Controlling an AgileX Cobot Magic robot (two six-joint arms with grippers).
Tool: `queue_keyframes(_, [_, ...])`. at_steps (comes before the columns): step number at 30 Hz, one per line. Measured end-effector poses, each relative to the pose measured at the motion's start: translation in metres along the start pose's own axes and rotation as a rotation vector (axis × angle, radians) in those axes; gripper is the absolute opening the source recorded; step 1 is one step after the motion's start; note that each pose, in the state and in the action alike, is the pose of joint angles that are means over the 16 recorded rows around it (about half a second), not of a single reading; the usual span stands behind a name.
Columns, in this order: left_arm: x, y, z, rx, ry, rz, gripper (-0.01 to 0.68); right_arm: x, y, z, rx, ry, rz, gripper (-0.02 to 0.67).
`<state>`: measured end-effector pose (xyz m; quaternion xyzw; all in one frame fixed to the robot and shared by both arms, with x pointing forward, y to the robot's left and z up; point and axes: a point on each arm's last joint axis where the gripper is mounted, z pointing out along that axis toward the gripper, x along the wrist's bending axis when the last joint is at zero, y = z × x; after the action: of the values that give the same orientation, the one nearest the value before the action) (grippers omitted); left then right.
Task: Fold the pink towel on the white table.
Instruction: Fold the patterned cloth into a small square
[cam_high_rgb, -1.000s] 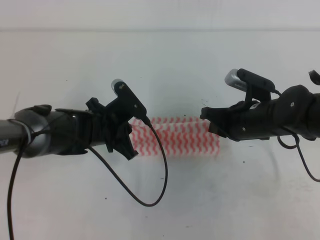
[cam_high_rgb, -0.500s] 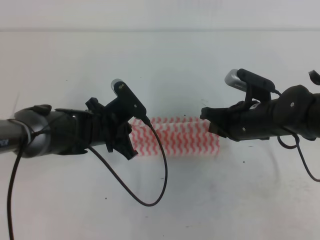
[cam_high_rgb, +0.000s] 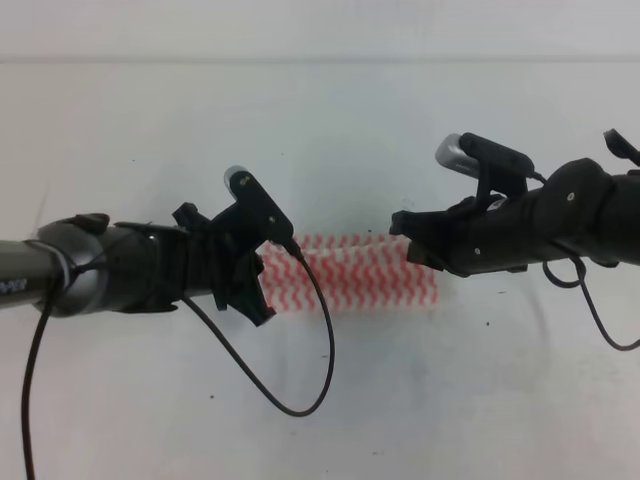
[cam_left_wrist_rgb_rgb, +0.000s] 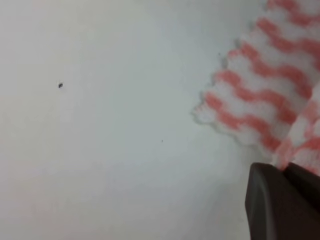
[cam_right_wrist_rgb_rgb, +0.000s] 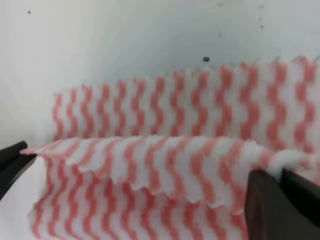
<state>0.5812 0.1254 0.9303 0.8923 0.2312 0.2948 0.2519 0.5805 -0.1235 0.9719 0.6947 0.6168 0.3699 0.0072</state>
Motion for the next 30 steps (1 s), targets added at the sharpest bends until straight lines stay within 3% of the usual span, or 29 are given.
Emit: queue_keyframes(30, [0.0045, 0.0069, 0.0044, -0.015, 0.012, -0.001, -0.003, 0.0007, 0.0054, 0.0032, -0.032, -0.001, -0.008, -0.016])
